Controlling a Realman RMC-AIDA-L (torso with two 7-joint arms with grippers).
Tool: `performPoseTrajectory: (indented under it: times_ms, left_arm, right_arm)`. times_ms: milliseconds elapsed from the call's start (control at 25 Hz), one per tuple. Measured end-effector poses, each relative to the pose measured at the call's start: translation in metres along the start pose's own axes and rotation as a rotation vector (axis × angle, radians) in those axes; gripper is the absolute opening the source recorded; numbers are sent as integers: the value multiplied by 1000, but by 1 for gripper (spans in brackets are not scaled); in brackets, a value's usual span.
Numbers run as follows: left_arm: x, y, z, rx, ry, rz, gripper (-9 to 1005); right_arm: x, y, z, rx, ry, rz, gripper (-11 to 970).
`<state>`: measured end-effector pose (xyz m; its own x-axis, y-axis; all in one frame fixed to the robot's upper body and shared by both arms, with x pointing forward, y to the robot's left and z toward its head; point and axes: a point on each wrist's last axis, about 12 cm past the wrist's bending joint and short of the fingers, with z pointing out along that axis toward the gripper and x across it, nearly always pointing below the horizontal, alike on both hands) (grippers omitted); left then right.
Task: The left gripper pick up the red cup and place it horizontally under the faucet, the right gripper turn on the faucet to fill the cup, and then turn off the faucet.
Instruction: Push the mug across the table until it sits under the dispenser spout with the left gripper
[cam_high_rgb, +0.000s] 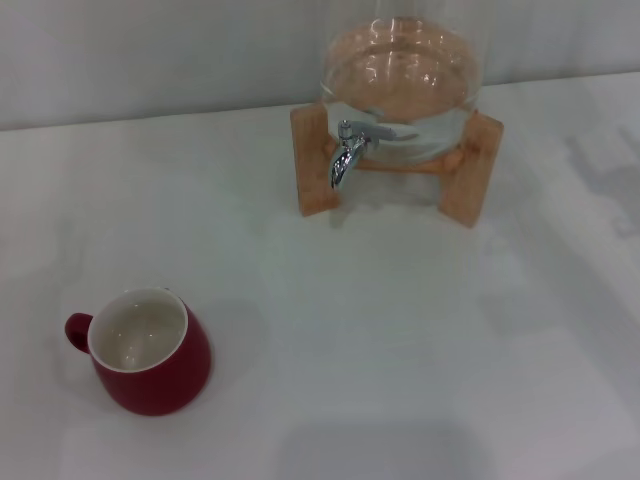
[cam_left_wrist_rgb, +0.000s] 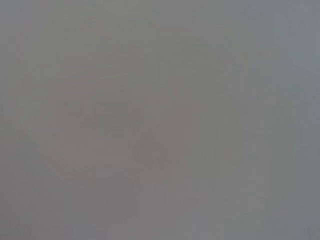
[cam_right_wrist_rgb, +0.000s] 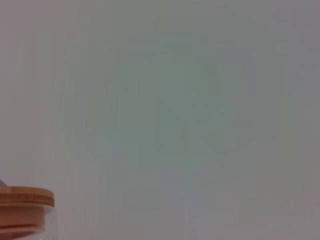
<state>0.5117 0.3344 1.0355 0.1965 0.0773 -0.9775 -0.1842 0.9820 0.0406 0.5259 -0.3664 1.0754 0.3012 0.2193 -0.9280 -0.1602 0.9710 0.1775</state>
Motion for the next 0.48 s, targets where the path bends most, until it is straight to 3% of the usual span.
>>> performPoseTrajectory:
  times_ms: [480]
  left_arm:
    - [1, -1, -1, 8, 4, -2, 866]
  right_arm:
    - [-1, 1, 0, -4, -6, 0, 829]
